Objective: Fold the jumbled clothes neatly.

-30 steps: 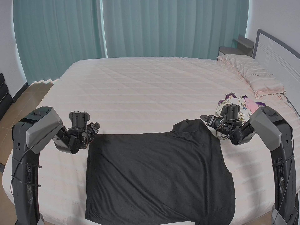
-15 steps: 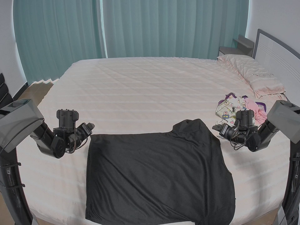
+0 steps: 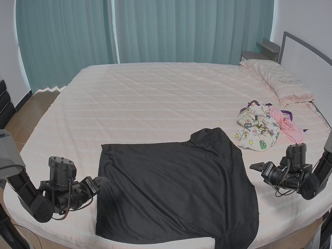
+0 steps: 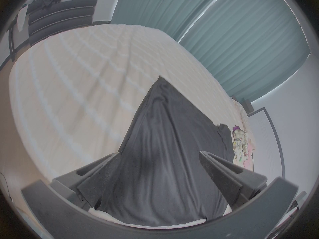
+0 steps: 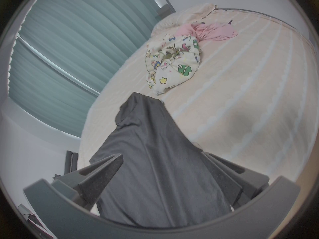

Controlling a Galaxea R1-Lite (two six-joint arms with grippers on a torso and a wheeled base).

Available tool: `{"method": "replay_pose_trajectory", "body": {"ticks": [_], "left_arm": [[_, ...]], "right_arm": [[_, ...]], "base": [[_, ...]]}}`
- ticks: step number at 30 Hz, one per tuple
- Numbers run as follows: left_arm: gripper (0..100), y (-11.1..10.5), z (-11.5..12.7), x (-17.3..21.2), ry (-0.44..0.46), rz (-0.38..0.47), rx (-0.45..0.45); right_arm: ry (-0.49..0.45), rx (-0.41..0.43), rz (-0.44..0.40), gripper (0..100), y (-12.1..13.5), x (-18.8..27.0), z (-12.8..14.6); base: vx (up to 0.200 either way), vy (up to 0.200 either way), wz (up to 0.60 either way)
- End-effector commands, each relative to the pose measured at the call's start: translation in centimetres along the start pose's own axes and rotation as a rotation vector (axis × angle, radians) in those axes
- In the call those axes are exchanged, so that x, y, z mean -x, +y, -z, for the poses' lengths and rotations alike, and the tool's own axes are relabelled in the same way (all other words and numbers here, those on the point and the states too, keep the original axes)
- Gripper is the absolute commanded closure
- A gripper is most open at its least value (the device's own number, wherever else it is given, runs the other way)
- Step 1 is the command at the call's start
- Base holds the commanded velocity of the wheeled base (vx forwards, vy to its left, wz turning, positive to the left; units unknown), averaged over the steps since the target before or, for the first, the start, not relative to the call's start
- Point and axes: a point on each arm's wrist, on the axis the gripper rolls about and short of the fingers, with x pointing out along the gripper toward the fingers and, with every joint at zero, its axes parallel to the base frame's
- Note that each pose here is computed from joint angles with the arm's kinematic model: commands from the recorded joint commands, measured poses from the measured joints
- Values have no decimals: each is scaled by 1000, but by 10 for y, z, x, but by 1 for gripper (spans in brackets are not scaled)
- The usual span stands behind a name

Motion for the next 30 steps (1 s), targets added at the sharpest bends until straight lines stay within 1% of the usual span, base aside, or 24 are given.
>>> {"method": "replay_pose_trajectory", "body": {"ticks": [1,4,7,8,11,14,17,25,30], "left_arm": [[0,13,27,33,69,17,14],[0,16,31,33,88,4,26],[0,18,37,35,114,-8,50],[0,21,42,32,138,-30,55],[0,24,48,23,169,-75,42],[0,29,53,16,194,-110,36],[0,29,56,12,204,-116,31],[0,30,61,1,198,-110,24],[0,30,62,-13,142,-107,27]], "right_arm": [[34,-37,-52,0,-16,41,34],[52,-34,-54,0,-21,42,41],[45,-39,-58,0,-26,40,44],[56,-49,-45,0,-28,36,47],[80,-59,-26,0,-30,31,51],[95,-50,-25,0,-29,29,55],[90,-50,-29,0,-28,30,54],[82,-47,-27,0,-28,30,53],[56,-44,-7,0,-28,30,53]], "base": [[-200,0,0],[-200,0,0],[-200,0,0],[-200,0,0],[-200,0,0],[-200,0,0],[-200,0,0],[0,0,0],[0,0,0]]}}
